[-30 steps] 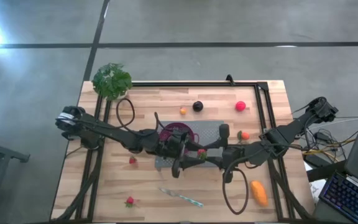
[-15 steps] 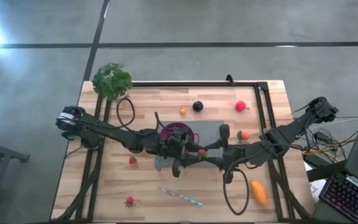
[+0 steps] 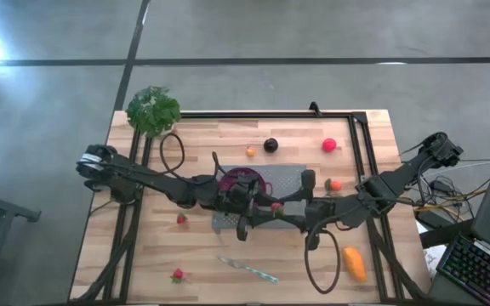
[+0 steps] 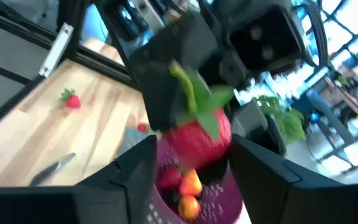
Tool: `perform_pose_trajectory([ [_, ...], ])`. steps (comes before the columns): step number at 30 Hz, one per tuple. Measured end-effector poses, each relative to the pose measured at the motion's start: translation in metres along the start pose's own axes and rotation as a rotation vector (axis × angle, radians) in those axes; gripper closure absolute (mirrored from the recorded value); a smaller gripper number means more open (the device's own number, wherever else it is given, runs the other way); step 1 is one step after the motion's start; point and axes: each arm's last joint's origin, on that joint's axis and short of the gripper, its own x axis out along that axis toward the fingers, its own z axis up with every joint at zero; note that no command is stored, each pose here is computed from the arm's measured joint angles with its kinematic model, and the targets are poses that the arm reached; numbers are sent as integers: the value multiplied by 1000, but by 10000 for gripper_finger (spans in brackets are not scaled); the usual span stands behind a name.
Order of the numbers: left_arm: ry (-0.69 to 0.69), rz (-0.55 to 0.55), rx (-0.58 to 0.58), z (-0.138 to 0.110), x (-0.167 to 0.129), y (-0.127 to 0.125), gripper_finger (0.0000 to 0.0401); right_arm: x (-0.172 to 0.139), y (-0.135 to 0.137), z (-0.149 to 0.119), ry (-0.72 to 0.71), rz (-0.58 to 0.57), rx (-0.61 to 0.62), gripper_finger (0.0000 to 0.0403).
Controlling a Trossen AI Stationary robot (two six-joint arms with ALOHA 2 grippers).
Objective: Pick & Place Fruit
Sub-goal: Put the strawberry into the purple strainer bowl
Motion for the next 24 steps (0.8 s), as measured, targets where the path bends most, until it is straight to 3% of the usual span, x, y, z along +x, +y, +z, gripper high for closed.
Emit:
perform_pose_trajectory([
  [6,-33,-18,6,12,-3,-1,234,-6,-3,-7,64,-1,38,161],
  [11,60,40,15,11,-8,5,237,-16,-7,-19,169,17,96,128],
  [17,256,267,48,16,-27,15,237,-34,-16,-35,314,3,194,116],
  [24,480,454,81,35,-44,23,237,-55,-29,-46,395,-22,275,141],
])
